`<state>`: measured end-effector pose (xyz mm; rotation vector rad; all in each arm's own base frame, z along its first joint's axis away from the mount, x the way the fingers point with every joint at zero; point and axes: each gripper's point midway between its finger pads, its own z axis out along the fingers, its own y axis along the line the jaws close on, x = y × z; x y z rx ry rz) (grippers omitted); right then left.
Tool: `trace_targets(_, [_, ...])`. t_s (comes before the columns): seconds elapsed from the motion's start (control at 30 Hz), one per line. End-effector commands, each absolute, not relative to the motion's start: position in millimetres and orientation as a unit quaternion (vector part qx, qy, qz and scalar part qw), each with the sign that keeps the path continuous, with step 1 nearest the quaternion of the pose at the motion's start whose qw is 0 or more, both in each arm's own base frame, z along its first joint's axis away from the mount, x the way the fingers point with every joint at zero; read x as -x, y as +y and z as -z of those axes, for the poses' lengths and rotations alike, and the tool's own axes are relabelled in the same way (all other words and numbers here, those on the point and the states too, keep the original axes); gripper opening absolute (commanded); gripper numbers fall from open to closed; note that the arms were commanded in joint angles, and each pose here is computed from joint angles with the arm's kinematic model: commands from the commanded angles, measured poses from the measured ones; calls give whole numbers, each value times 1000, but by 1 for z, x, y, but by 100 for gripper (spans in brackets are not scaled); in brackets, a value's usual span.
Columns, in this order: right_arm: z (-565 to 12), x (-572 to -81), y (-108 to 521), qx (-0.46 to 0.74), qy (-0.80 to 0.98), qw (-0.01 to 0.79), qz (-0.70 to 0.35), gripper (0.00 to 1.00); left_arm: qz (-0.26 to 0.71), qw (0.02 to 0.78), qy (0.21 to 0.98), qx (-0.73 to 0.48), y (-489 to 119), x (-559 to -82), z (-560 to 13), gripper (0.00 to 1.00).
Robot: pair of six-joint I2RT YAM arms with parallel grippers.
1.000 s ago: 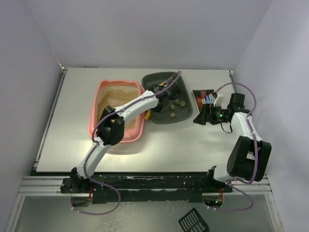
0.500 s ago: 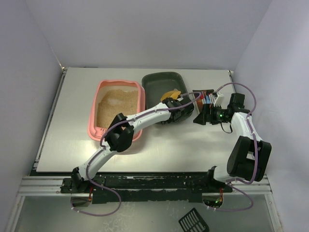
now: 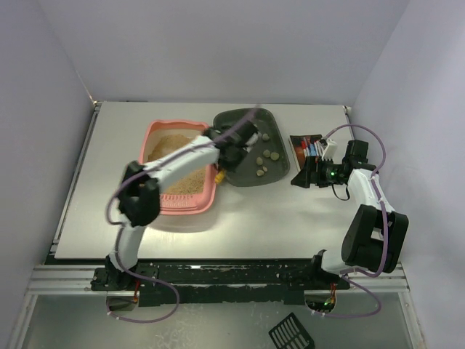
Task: Clean the litter box
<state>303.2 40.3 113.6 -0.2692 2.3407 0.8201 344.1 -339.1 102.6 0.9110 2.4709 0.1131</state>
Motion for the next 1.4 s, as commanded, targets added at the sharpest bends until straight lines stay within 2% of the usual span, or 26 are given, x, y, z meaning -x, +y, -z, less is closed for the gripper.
trace_targets(0.0, [-124,-309,37,111,884,335,-307,94,214,302,881,-294,-357,-344,-189,7])
trace_targets(0.23, [-124,-308,39,113,883,330,-313,93,349,265,846,-303,-342,-320,-209,7])
trace_targets(0.47, [-124,-307,39,114,883,329,-314,93,427,252,830,-255,-323,-310,-231,7])
trace_targets(0.77, [-119,-307,39,109,886,318,-318,93,500,300,798,-152,-243,-283,-285,7])
trace_targets(0.9, [-118,-308,39,107,887,317,-318,92,537,281,786,-123,-231,-265,-283,7])
trace_targets(1.1, [-118,-308,38,108,887,320,-314,92,542,235,802,-92,-220,-249,-257,7])
trace_targets(1.37, [-120,-309,38,108,887,322,-312,92,577,204,790,2,-177,-270,-215,7])
